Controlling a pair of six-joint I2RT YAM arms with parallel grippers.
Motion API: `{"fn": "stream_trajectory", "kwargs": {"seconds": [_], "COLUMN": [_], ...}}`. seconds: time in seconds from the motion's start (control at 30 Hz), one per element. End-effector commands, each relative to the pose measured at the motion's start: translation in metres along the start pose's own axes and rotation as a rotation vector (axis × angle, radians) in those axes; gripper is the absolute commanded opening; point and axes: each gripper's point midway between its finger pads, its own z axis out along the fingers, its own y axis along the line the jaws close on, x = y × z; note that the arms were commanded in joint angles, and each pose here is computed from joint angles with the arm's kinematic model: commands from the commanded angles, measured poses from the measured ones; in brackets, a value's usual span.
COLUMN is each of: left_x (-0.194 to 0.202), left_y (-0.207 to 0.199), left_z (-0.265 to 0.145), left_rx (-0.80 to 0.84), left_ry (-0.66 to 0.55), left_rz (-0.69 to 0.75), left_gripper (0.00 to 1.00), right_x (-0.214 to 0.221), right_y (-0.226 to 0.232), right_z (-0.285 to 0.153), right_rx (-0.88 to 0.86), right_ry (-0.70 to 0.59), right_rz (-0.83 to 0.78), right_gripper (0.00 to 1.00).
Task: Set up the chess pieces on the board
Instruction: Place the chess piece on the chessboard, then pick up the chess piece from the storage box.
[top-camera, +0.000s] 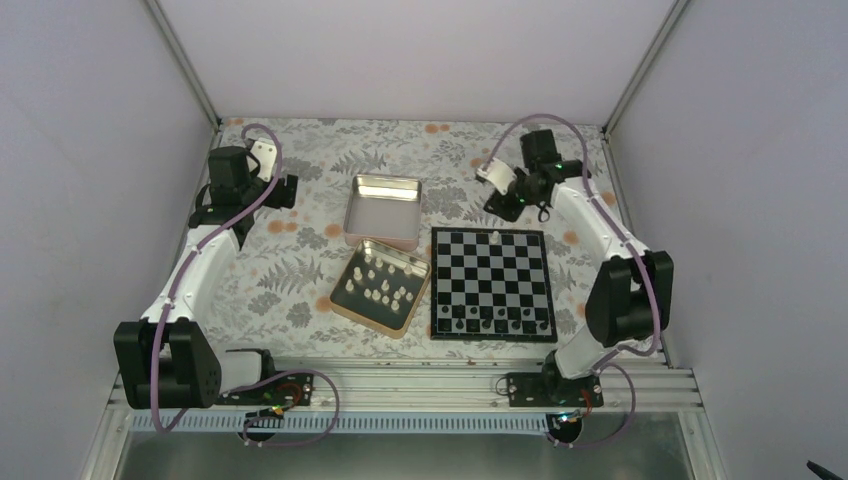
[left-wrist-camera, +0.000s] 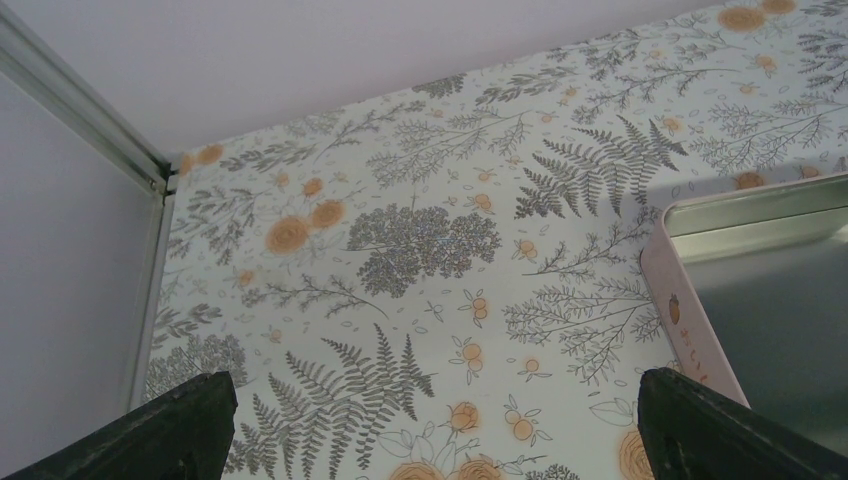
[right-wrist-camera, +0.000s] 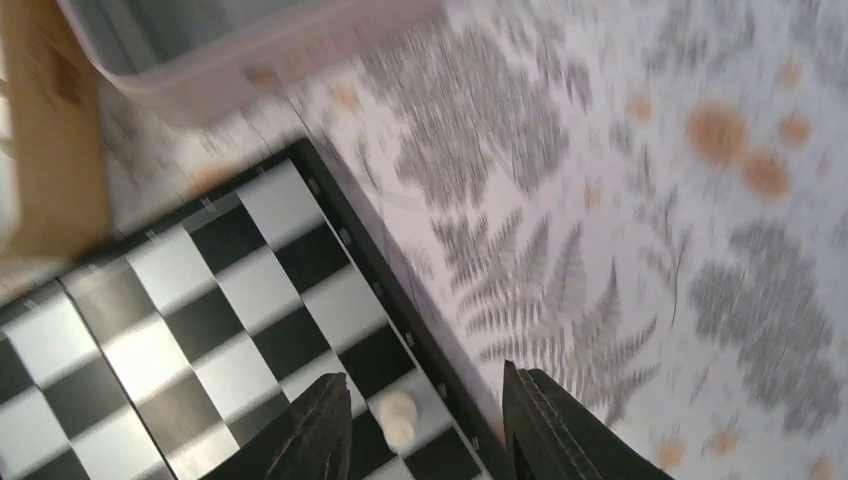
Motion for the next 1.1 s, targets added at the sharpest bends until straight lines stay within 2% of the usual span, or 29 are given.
{"fn": "stream_trajectory", "kwargs": {"seconds": [0.0,0.23,0.37,0.7,1.07], "left_x": [0.001,0.001,0.0,0.001,0.001], "left_y": [0.0,0.001,0.002,0.003,0.003], "left_z": [0.003,0.002,0.001,0.002,0.001], "left_rx": [0.008,0.001,-0.003,-0.012,-0.011], "left_ry": [-0.001,-0.002,-0.005,-0.001,-0.005], "left_rz": [0.002,0.002,0.003,0.003,0.008], "left_gripper": [1.0,1.0,1.0,1.0,1.0], "right_x": [-0.045,-0.078,-0.088,-0.089,-0.087], "right_y": [0.059,0.172,0.207,0.253,0.265], "right_z": [-0.003,0.05,0.068,0.104,0.119], "right_rx": [-0.085,-0.238,-0.301,-0.376,-0.4], "right_ry": [-0.011,0.006,0.009,0.074,0.108], "right_rz": [-0.112,-0.345,-0.416,-0.511,-0.529], "right_gripper": [0.41,0.38,0.35,0.34,0.32]}}
